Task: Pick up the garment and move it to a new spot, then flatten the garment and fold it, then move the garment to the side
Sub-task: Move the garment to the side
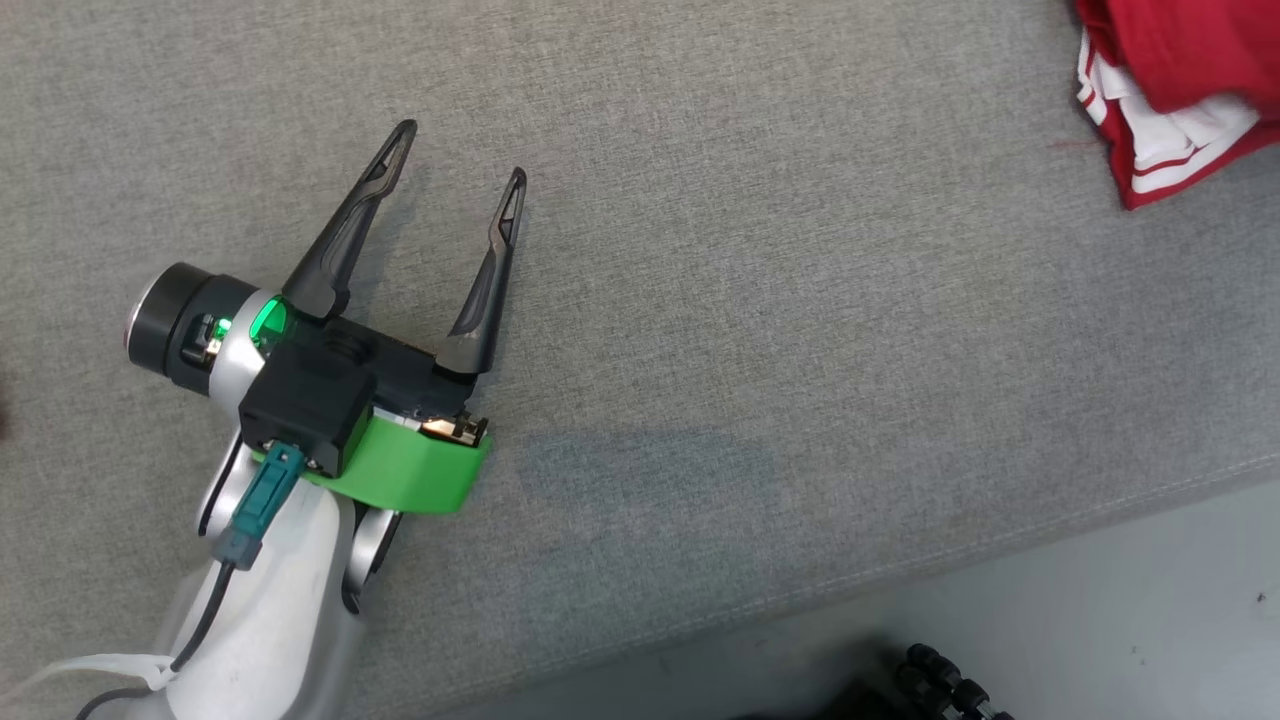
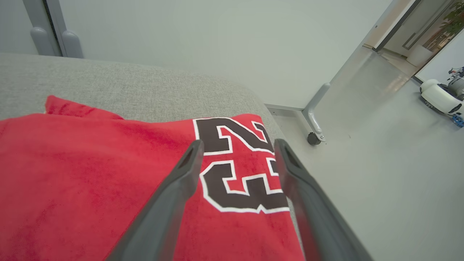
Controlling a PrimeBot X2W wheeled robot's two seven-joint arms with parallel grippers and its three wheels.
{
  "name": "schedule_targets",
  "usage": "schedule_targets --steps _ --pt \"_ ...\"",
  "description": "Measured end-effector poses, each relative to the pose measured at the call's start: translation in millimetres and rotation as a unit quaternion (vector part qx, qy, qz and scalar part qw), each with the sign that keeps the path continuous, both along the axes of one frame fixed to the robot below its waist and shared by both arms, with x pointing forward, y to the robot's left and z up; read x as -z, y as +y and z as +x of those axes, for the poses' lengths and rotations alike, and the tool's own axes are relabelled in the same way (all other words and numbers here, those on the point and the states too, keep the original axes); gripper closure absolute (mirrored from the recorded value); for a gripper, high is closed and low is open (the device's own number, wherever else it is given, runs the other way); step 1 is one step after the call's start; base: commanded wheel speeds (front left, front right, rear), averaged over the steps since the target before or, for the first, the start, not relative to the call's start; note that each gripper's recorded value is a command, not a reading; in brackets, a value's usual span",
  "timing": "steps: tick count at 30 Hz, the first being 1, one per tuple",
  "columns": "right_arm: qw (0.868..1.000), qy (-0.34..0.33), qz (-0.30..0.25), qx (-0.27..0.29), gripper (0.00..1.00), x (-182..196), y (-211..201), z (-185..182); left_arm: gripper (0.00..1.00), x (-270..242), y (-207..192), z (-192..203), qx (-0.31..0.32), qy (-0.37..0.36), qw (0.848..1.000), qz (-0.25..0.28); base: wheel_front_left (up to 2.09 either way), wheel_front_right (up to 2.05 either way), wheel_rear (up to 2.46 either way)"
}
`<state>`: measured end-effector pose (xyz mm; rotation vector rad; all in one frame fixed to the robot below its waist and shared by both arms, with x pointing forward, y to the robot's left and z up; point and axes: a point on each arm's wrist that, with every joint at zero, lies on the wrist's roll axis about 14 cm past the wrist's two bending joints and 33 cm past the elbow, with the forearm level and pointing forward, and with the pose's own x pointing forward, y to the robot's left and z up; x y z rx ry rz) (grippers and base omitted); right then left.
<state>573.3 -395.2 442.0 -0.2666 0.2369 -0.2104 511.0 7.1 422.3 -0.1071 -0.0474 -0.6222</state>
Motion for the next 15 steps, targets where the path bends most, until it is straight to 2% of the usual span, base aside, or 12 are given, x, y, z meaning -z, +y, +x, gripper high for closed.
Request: schedule_targets --steps 3,7,11,15 --pt "1.000 0.000 -0.001 0.004 0.00 4.4 2.7 2.4 0.00 -0.6 5.3 0.1 -0.008 0.002 1.000 0.000 0.00 0.00 0.00" --pt "0.999 -0.047 0.003 0.001 0.00 -18.7 10.2 8.3 0.00 -6.2 10.4 0.9 -0.020 -0.001 1.000 0.001 0.00 0.00 0.00" --pt "0.994 -0.106 0.011 -0.035 0.00 -46.8 40.5 9.7 0.00 -16.6 21.3 1.8 -0.043 -0.008 0.999 0.003 0.00 0.00 0.00" --pt "0.986 -0.149 0.038 -0.063 0.00 -61.8 73.6 -8.4 0.00 -25.4 35.6 -4.5 -0.068 -0.009 0.998 0.006 0.00 0.00 0.00"
